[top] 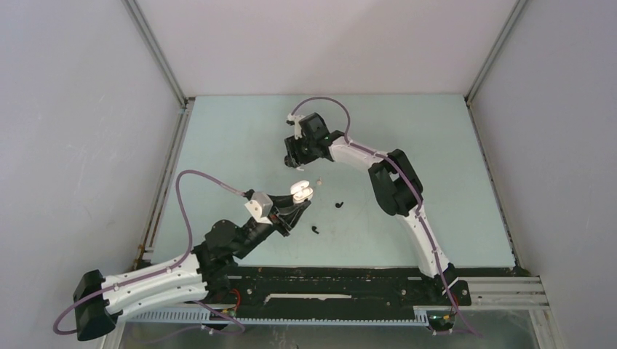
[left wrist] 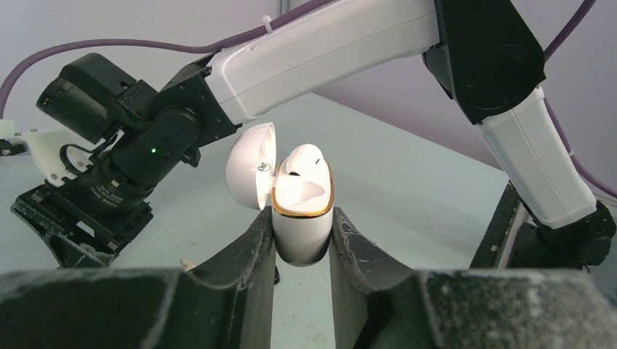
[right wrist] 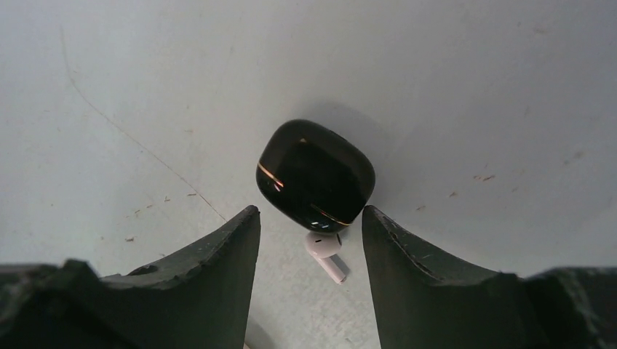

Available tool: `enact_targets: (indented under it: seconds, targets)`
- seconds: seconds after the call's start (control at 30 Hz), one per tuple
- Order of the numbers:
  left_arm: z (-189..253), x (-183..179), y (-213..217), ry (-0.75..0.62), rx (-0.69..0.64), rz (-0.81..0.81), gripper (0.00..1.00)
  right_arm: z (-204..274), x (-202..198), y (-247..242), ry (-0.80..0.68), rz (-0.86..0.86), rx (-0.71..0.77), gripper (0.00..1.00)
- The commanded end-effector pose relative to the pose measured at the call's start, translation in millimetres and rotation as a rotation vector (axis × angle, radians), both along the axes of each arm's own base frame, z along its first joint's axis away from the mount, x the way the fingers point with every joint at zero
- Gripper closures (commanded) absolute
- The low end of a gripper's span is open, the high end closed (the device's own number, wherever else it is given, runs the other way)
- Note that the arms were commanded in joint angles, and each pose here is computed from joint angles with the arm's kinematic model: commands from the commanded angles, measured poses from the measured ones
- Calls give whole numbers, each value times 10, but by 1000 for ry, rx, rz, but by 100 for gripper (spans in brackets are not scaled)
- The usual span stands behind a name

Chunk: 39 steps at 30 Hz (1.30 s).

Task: Insert the wireless bluetooth earbuds into the charging case
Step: Pick up the earbud from the center of the board.

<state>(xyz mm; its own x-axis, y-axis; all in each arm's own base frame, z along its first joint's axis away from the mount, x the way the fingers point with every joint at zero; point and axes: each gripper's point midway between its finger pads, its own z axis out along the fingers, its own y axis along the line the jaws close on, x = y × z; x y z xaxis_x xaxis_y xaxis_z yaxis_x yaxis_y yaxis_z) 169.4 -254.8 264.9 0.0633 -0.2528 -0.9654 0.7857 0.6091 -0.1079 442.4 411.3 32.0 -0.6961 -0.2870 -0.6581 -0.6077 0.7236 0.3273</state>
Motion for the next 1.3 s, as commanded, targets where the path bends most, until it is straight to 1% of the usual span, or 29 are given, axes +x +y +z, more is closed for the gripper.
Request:
enact_targets:
  seconds: [0.0, 0.23, 0.43, 0.6, 0.77, 1.07, 1.27]
  targets:
    - [310, -18, -18, -42, -42, -8, 100, 90, 105, 2, -52, -73, -65, 45]
    - [320, -25, -6, -51, -49, -7, 100, -54, 82, -111, -24, -112, -136, 47]
    - [330, -41, 33, -49, -69, -6, 100, -225, 42, -206, 28, -140, -178, 52]
    - [309, -51, 59, -46, -74, -4, 100, -232, 42, -209, 25, -136, -186, 57]
    - [320, -79, 92, -40, -95, -10, 100, -271, -31, -235, 23, -128, -225, 60]
    - [291, -98, 106, -37, -82, -11, 100, -353, -277, -171, 22, -89, -267, 60]
    - [235, -113, 65, -34, -62, -20, 100, -414, -342, -247, 29, -135, -293, 61]
